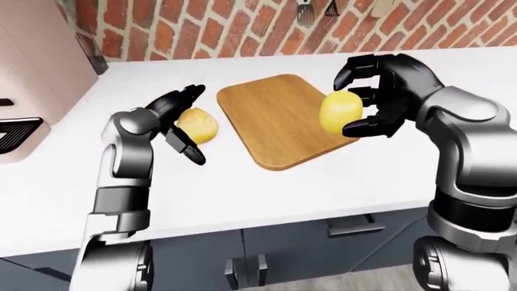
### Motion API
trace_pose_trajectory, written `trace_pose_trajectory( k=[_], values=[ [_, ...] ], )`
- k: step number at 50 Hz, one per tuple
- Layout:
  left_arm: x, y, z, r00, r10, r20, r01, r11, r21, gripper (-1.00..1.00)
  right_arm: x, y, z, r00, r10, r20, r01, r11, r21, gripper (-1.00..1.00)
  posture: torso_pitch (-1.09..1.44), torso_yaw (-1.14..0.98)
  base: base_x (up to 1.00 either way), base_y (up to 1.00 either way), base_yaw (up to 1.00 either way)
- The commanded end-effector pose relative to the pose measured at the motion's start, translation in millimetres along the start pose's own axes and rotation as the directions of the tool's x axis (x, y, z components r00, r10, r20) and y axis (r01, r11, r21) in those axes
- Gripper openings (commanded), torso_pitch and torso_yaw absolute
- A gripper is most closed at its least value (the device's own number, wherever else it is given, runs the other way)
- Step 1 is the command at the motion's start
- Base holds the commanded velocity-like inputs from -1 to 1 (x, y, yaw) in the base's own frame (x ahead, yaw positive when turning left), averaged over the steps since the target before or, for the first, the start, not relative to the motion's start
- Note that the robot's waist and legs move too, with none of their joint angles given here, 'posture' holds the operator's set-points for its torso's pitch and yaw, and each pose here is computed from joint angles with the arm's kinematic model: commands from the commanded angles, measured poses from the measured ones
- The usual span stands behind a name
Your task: Place the bread and cheese on the cutting board.
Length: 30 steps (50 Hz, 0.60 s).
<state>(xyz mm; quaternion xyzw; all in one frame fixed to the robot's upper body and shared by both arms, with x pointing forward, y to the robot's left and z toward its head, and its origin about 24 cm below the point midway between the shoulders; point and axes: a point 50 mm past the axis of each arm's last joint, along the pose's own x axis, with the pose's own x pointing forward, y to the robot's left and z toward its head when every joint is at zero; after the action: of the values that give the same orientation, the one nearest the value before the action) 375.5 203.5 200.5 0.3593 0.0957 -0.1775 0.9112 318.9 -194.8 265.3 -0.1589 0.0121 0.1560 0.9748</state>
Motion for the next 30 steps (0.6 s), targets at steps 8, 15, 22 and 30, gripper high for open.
trace_pose_trajectory(
  k=[8, 15, 22, 30],
  values=[
    [-3.7, 8.2, 15, 0.998, 0.041, 0.057, -0.042, 0.999, 0.027, 1.00, -5, -2.6, 15, 0.997, -0.023, 0.079, 0.026, 0.999, -0.035, -0.92, 0.00, 0.00, 0.00, 0.00, 0.00],
    [-1.6, 12.2, 12, 0.995, 0.085, 0.061, -0.087, 0.996, 0.025, -1.00, -8, -1.8, 11, 0.996, -0.027, 0.081, 0.030, 0.999, -0.040, -0.92, 0.00, 0.00, 0.00, 0.00, 0.00],
    [2.4, 14.7, 4, 0.989, 0.137, 0.063, -0.139, 0.990, 0.032, -1.00, -8, -2.8, 9, 0.997, -0.029, 0.073, 0.032, 0.999, -0.037, -0.92, 0.00, 0.00, 0.00, 0.00, 0.00],
    [-1.8, 29.7, 18, 0.982, 0.172, 0.085, -0.175, 0.984, 0.032, -0.96, -10, -8.9, 17, 0.995, -0.040, 0.090, 0.043, 0.999, -0.030, -0.92, 0.00, 0.00, 0.00, 0.00, 0.00]
  ],
)
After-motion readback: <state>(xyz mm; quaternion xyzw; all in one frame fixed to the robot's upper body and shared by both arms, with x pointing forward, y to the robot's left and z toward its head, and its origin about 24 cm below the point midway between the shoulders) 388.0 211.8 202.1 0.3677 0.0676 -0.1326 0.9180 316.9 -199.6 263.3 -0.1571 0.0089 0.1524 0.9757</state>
